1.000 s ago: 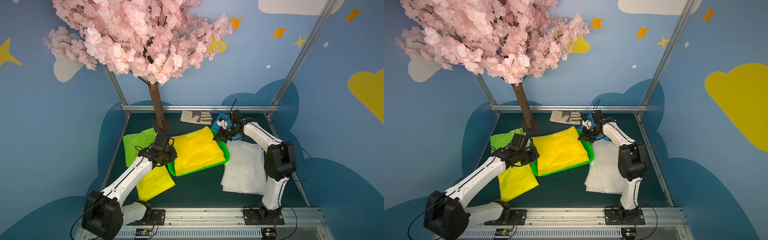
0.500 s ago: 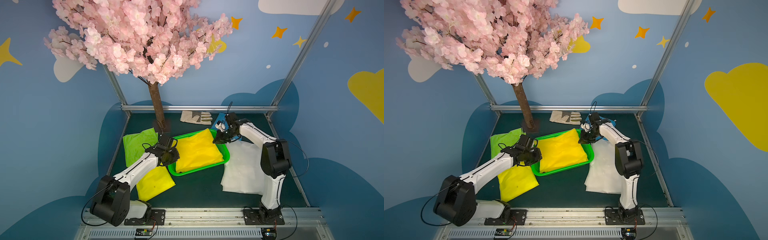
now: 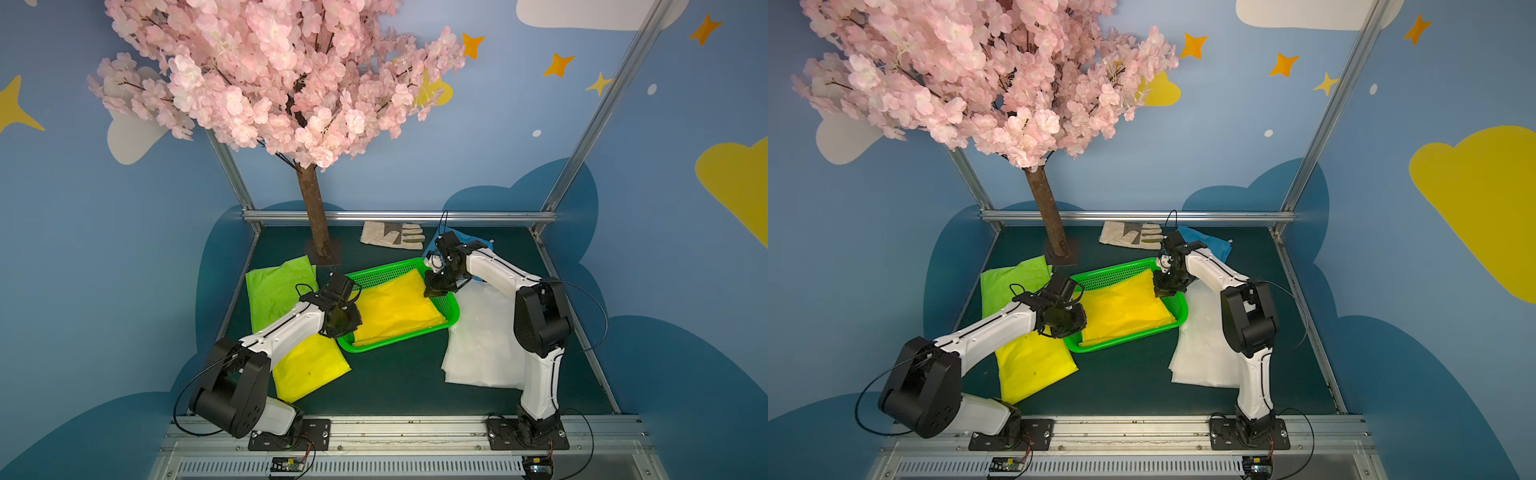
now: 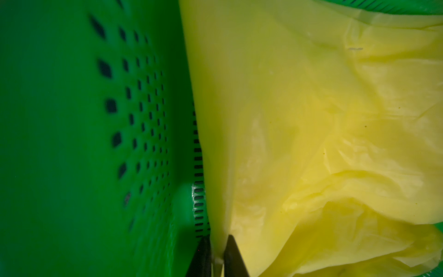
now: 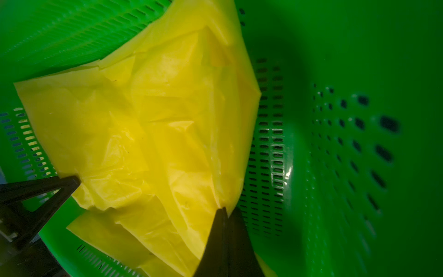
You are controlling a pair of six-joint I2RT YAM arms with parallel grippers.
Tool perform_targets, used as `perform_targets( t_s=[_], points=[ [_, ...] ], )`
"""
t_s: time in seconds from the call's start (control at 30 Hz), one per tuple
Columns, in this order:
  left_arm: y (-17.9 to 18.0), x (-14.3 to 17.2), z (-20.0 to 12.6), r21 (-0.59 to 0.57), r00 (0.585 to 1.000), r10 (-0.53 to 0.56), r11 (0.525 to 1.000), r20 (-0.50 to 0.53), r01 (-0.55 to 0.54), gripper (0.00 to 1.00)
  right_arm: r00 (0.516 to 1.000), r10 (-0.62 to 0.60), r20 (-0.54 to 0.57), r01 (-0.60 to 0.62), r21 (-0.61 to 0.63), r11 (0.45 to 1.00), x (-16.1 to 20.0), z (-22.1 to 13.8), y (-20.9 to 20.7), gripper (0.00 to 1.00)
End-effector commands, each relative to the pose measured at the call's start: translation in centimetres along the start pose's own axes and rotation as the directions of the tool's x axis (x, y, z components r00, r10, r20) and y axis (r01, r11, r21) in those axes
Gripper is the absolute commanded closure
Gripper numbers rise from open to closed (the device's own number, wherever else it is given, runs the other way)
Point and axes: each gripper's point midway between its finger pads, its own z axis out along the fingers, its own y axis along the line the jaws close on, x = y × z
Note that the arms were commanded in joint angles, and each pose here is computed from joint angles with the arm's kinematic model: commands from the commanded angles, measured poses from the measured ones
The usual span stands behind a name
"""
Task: Put the folded raincoat in the basket
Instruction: Place the raincoat in the basket.
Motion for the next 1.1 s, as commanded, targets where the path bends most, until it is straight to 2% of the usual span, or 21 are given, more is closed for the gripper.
perform_targets(
  t_s=[0.0,0.13,0.17,0.3,0.4,0.47,0.53,0.6,0.7,0.83,1.07],
  points=[
    [0.3,-0.2,-0.5,-0.045,1.0,0.018,0.999,-0.009,-0.018,0.63,1.0,0.022,-0.012,-0.021,0.06,0.998,0.3,-0.2,-0.8,1.0],
    [-0.3,-0.6,-2.0,-0.034,0.999,0.034,0.999,0.008,-0.034,0.42,1.0,0.009,0.013,-0.01,0.065,0.998,-0.1,-1.2,-0.5,0.68],
    [-0.4,-0.6,-2.5,-0.029,0.999,0.037,0.999,0.012,-0.036,0.39,1.0,0.005,0.019,-0.007,0.066,0.998,-0.2,-1.5,-0.4,0.65],
    [-1.1,-0.9,-4.5,-0.014,0.998,0.06,0.998,0.031,-0.06,0.33,0.998,-0.012,0.058,0.007,0.075,0.997,-0.6,-3.6,0.3,0.6],
    [-1.4,-1.1,-6.1,-0.008,0.996,0.077,0.997,0.048,-0.077,0.33,0.995,-0.026,0.097,0.018,0.075,0.997,-0.7,-5.1,0.9,0.65],
    [-1.6,-1.2,-6.9,0.008,0.994,0.087,0.996,0.064,-0.088,0.4,0.993,-0.039,0.107,0.036,0.035,0.999,-0.5,-5.6,2.1,0.72],
    [-2.2,-1.1,-7.3,0.044,0.993,0.099,0.994,0.071,-0.102,0.56,0.993,-0.062,0.098,0.065,-0.022,0.998,-0.2,-5.4,3.7,0.79],
    [-3.1,-1.0,-7.3,0.088,0.991,0.114,0.989,0.067,-0.12,0.73,0.993,-0.087,0.083,0.089,-0.017,0.996,0.2,-4.8,4.5,0.86],
    [-4.3,-1.4,-6.6,0.117,0.99,0.132,0.984,0.052,-0.138,0.88,0.994,-0.096,0.051,0.097,-0.003,0.995,0.7,-3.4,4.8,0.89],
    [-4.3,-2.3,-4.6,0.059,0.988,0.15,0.987,0.032,-0.152,0.96,0.995,-0.095,0.01,0.095,0.027,0.995,1.5,-1.3,4.4,0.93],
    [-1.9,-3.7,0.3,-0.129,0.99,0.134,0.982,-0.031,-0.137,0.98,0.997,-0.066,-0.049,0.073,0.151,0.986,2.1,2.1,1.3,0.98]
  ],
)
